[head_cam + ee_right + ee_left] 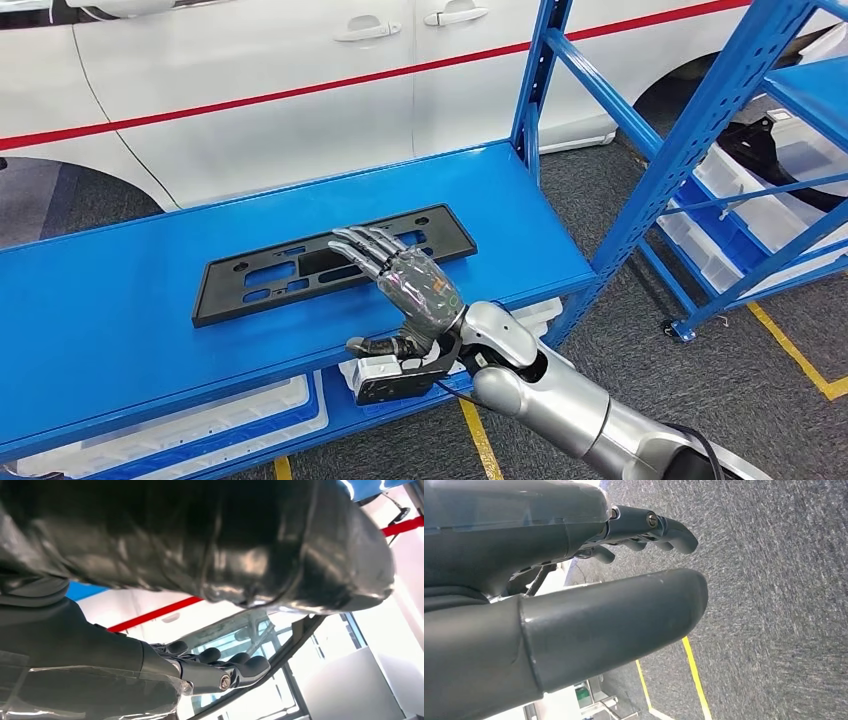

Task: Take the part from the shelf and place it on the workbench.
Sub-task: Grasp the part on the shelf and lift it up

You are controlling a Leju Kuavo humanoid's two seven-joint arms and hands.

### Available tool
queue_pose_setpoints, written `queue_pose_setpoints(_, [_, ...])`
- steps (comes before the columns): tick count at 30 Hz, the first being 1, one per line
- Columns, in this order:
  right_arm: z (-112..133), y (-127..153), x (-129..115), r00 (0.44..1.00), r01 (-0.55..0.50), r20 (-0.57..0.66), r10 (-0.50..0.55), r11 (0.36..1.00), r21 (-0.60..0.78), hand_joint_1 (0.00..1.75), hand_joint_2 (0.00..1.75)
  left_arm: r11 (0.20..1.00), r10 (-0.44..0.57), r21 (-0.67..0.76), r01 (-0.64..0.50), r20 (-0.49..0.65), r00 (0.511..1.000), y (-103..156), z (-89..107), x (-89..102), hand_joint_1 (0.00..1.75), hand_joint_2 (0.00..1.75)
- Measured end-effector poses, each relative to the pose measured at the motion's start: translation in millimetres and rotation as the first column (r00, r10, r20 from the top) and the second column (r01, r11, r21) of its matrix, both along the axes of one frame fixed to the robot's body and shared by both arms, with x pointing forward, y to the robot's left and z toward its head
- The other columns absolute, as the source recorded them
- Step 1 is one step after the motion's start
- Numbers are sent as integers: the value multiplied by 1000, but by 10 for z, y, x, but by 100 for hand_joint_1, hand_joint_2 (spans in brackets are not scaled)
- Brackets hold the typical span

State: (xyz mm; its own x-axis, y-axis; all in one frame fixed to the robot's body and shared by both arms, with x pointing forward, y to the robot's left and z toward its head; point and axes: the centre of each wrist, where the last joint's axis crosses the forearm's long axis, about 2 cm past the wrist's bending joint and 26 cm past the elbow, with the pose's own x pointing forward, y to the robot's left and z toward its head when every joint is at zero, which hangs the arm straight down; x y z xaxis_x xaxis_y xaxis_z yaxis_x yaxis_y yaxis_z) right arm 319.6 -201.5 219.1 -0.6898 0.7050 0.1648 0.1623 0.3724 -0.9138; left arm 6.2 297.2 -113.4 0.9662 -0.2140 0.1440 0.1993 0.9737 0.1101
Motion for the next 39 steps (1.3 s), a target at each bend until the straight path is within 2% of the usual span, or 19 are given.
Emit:
queue_pose_setpoints(9, [73, 66, 28, 1000, -19, 15, 19, 1000, 18, 0, 0, 1000, 7, 4, -7, 10, 1000, 81, 1, -13, 0, 0])
queue_pose_setpoints(39, [108, 85, 14, 998, -28, 49, 26, 999, 47, 0, 0, 1000, 9, 7, -9, -10, 1000, 101, 0, -69, 0, 0])
